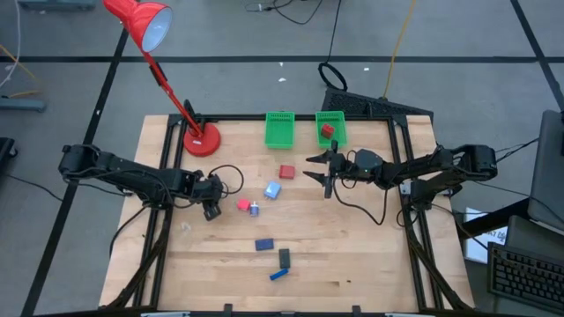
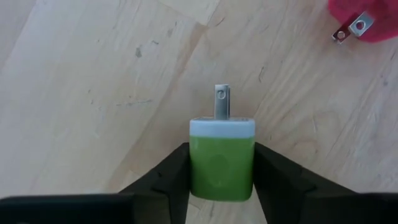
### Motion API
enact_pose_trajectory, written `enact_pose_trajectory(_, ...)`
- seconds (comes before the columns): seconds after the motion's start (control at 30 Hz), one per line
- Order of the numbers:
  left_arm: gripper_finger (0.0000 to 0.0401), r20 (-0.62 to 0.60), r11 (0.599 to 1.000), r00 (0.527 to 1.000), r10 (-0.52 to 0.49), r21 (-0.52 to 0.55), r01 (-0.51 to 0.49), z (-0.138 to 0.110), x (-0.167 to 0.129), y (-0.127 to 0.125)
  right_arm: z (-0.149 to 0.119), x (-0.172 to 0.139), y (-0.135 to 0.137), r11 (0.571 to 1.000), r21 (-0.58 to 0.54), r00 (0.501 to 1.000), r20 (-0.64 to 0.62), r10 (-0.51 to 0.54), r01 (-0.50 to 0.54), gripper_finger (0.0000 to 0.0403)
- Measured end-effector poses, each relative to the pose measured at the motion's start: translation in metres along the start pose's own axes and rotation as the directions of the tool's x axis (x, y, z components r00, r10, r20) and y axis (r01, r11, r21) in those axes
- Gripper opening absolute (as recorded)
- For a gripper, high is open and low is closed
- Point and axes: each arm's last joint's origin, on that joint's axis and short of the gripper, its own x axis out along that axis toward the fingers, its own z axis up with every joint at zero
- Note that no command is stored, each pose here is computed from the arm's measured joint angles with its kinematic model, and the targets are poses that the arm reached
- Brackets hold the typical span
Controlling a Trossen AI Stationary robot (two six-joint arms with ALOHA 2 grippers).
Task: Pick & Place Office items
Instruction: Put the green charger adapter into the right green basket
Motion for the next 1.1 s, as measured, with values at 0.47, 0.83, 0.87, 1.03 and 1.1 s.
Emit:
enact_pose_trajectory(0.47,0.0133,0.088,0.999,0.995,-0.041,-0.010,0.042,0.008,-0.001,-0.004,0.000,0.000,0.000,1.000,0.000,1.000,0.001,0.000,0.000,0.0196)
enact_pose_trajectory(0.83,0.0133,0.516,0.971,0.825,-0.228,0.179,0.157,0.049,-0.018,-0.025,0.000,0.000,0.000,1.000,0.000,1.000,0.000,0.000,0.000,0.0196)
enact_pose_trajectory(0.87,0.0133,0.551,0.969,0.801,-0.234,0.196,0.149,0.052,-0.020,-0.026,0.000,0.000,0.000,1.000,0.000,1.000,0.001,0.000,0.000,0.0196)
enact_pose_trajectory(1.03,0.0133,0.695,0.962,0.669,-0.262,0.247,0.121,0.066,-0.033,-0.029,0.000,0.000,0.000,1.000,0.023,1.000,-0.001,0.000,0.000,0.0196)
enact_pose_trajectory(1.1,0.0133,0.745,0.956,0.603,-0.286,0.268,0.122,0.072,-0.039,-0.030,0.000,0.000,0.000,1.000,0.025,1.000,-0.001,0.001,-0.001,0.0196)
